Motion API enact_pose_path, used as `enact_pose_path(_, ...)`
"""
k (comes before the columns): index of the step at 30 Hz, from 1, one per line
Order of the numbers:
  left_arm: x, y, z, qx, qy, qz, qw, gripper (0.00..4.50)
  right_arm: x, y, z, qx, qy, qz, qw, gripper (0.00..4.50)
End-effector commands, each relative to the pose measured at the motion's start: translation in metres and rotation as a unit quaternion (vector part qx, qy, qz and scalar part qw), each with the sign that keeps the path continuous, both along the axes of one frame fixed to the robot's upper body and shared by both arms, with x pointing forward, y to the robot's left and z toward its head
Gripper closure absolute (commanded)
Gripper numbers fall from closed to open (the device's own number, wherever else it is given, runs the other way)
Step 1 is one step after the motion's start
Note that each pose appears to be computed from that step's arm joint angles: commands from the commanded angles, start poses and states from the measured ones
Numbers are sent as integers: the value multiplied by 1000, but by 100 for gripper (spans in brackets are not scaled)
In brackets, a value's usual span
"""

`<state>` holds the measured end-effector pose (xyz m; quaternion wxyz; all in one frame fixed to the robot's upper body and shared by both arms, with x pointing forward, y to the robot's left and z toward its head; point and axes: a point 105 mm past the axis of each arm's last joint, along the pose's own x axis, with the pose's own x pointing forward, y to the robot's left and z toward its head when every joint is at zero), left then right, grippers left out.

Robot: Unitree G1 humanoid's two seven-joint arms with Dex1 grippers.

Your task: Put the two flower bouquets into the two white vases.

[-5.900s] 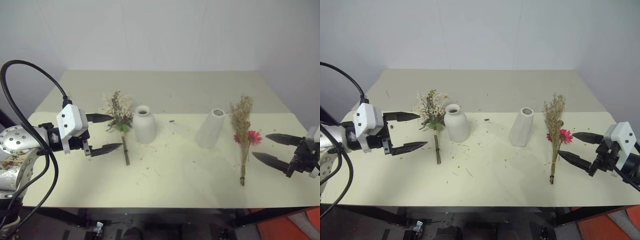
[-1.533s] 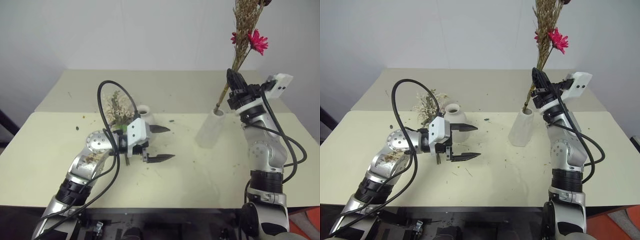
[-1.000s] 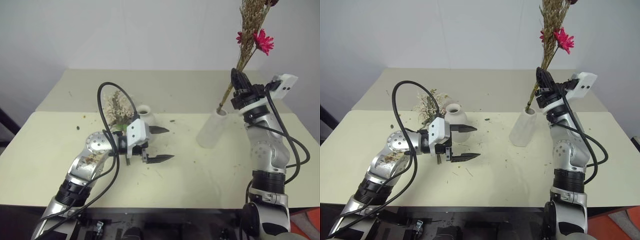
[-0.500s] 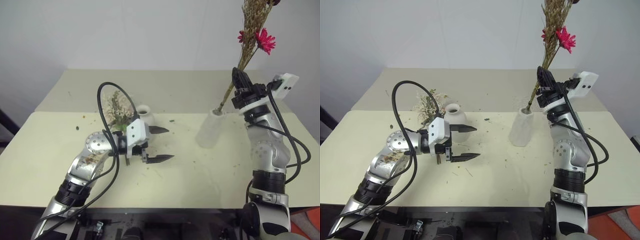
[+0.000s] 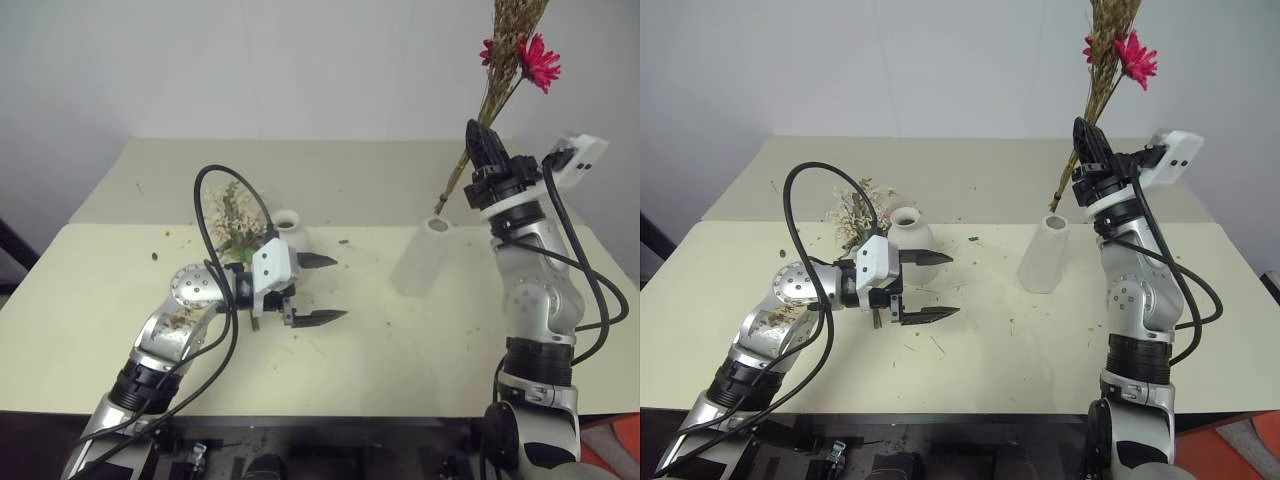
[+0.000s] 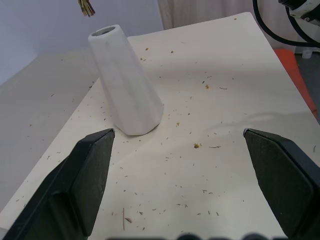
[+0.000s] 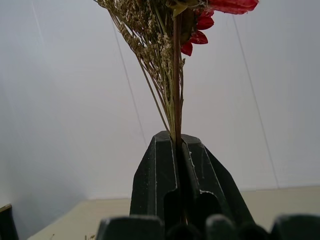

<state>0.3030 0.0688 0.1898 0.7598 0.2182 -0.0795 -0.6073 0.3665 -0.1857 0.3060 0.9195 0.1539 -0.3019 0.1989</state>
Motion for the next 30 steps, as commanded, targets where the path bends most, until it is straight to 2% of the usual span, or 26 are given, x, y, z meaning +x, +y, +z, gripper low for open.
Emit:
enact_pose_path(1, -5, 1, 14, -11, -24, -4, 1000, 0, -5, 0, 2, -8, -13, -4, 1000, 448)
enact_pose_path(25, -5, 0, 12, -7, -21, -7, 1000, 0, 0, 2, -47, -17, 21, -25, 999, 448)
enact_pose_path(30, -3, 0, 13, -8, -22, -6, 1000, 0, -1, 2, -48, -24, 15, -41, 999, 448)
